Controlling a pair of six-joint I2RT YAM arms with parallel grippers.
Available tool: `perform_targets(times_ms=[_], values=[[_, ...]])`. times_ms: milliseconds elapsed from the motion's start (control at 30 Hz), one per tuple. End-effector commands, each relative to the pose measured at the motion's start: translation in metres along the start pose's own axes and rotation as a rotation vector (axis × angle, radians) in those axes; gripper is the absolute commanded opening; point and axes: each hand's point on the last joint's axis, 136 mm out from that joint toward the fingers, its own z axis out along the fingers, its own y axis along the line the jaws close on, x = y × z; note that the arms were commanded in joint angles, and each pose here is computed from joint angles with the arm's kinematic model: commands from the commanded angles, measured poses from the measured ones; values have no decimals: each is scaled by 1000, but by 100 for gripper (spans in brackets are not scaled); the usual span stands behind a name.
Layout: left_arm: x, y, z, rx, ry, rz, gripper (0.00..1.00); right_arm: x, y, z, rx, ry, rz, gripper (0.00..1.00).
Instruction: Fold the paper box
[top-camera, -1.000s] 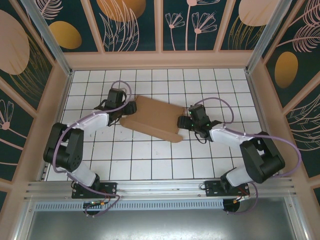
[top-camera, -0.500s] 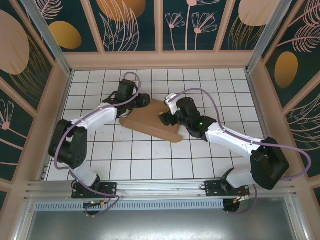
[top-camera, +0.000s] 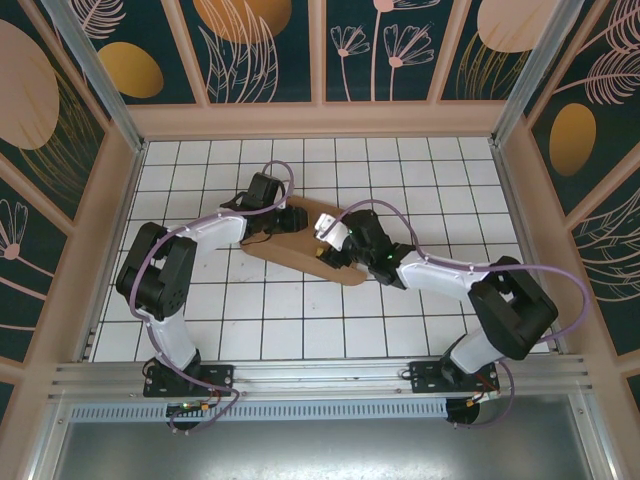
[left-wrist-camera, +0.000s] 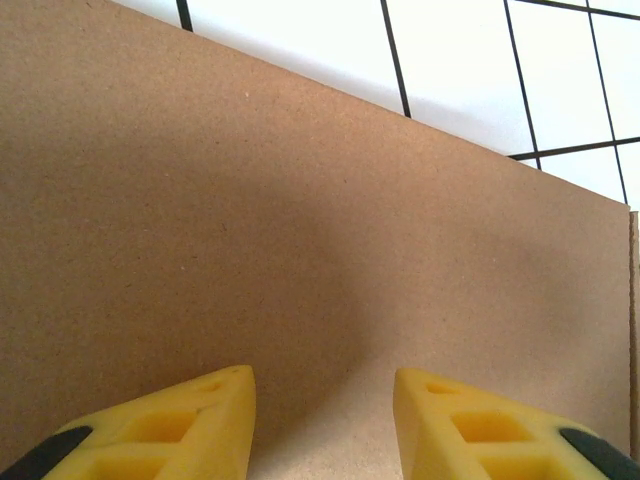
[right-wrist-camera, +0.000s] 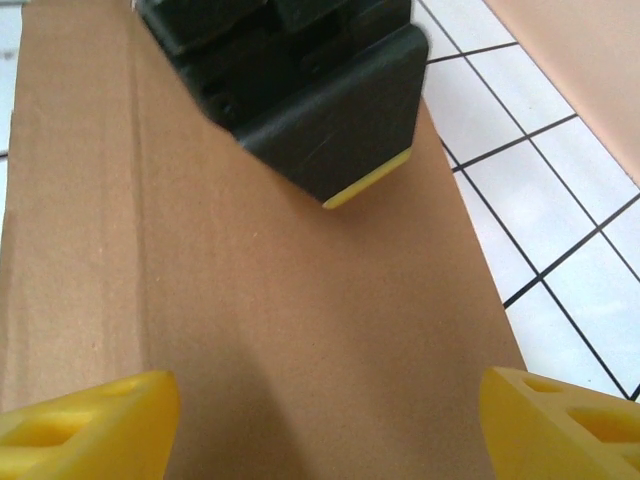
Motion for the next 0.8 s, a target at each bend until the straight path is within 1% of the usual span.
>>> perform_targets(times_ms=[0, 333, 567, 667, 767], values=[[18, 7, 9, 3, 58, -14, 42, -1, 6, 5, -19, -27, -72, 80], [24, 11, 11, -1, 72, -15, 42, -10, 28, 14, -124, -68, -73, 81], [26, 11, 13, 5, 82, -9, 42, 1, 44, 19, -184, -36, -67, 83], [27, 11, 14, 5, 84, -10, 41, 16, 44, 30, -146, 25, -94, 83], [27, 10, 15, 11, 88, -8, 41, 37, 36, 43, -40, 113, -150, 82]])
